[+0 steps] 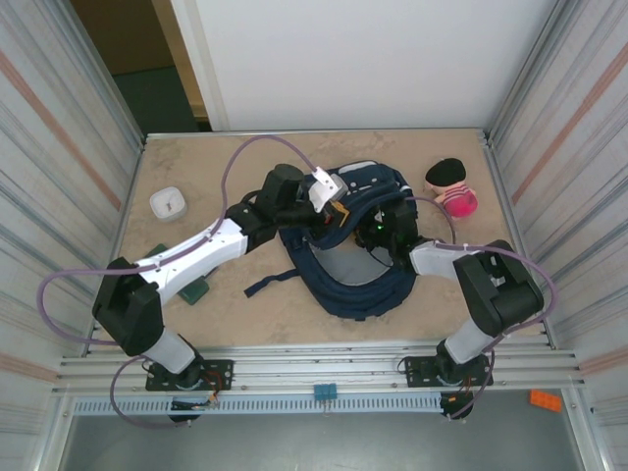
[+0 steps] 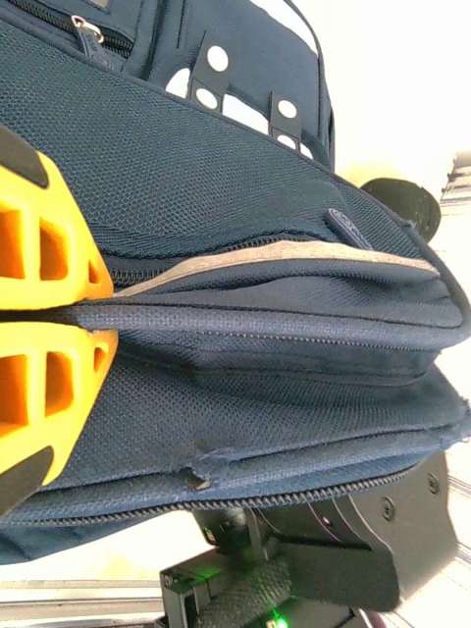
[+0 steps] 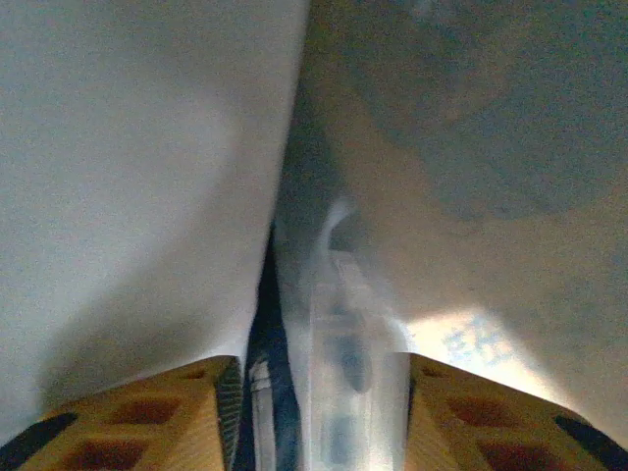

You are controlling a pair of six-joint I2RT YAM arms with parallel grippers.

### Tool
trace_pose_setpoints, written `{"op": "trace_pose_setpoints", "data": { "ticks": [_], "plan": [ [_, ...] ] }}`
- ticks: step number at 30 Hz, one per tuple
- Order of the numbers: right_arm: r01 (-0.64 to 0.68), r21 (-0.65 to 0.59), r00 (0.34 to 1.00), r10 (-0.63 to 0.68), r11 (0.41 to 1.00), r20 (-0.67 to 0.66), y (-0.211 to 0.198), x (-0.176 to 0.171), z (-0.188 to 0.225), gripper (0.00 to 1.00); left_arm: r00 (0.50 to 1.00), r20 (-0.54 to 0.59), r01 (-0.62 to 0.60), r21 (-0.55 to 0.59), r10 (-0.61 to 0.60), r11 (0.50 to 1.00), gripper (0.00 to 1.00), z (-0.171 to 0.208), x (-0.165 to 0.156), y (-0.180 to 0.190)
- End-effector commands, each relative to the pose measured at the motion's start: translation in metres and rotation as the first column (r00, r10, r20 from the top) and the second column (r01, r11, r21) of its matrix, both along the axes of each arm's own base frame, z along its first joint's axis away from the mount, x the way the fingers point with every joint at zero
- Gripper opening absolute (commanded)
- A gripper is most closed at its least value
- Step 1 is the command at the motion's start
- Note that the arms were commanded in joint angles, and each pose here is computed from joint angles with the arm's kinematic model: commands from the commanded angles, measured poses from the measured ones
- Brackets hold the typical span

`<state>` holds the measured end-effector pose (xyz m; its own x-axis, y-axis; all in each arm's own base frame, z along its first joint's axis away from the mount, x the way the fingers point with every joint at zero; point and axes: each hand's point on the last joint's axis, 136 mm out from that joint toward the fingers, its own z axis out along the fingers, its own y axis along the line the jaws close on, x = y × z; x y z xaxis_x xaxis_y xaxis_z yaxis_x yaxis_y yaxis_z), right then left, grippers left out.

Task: Pack the student bag

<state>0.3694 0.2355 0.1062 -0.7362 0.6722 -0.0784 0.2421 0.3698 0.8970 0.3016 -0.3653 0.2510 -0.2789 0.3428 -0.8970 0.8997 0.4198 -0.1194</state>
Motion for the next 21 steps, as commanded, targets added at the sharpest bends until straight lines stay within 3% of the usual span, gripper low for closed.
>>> {"op": "trace_pose_setpoints", "data": {
  "ticks": [1, 10, 16, 19, 21],
  "plan": [
    [0.024, -0.021, 0.999, -0.023, 0.999, 0.031, -0.004, 0.004, 0.008, 0.58, 0.990, 0.142, 0.014, -0.150, 0.008, 0.989, 0.00, 0.077, -0.005, 0.006],
    [0.035, -0.202, 0.998, -0.044, 0.979, -0.040, -0.061, -0.060, 0.008, 0.69, 0.990, 0.093, -0.100, -0.076, 0.107, 0.992, 0.00, 0.044, 0.011, 0.025],
    [0.060, -0.307, 0.998, -0.051, 0.950, 0.039, -0.102, -0.101, 0.045, 0.68, 0.992, 0.042, -0.117, -0.027, 0.118, 0.993, 0.02, 0.018, 0.009, 0.029],
    [0.099, -0.367, 0.992, -0.064, 0.925, 0.106, -0.122, -0.122, 0.072, 0.67, 0.990, -0.022, -0.141, -0.004, 0.141, 0.990, 0.22, 0.004, 0.006, 0.034],
    [0.139, -0.402, 0.984, -0.081, 0.905, 0.157, -0.137, -0.134, 0.093, 0.67, 0.976, -0.083, -0.201, 0.002, 0.201, 0.980, 0.43, -0.003, 0.008, 0.045]
  ]
}}
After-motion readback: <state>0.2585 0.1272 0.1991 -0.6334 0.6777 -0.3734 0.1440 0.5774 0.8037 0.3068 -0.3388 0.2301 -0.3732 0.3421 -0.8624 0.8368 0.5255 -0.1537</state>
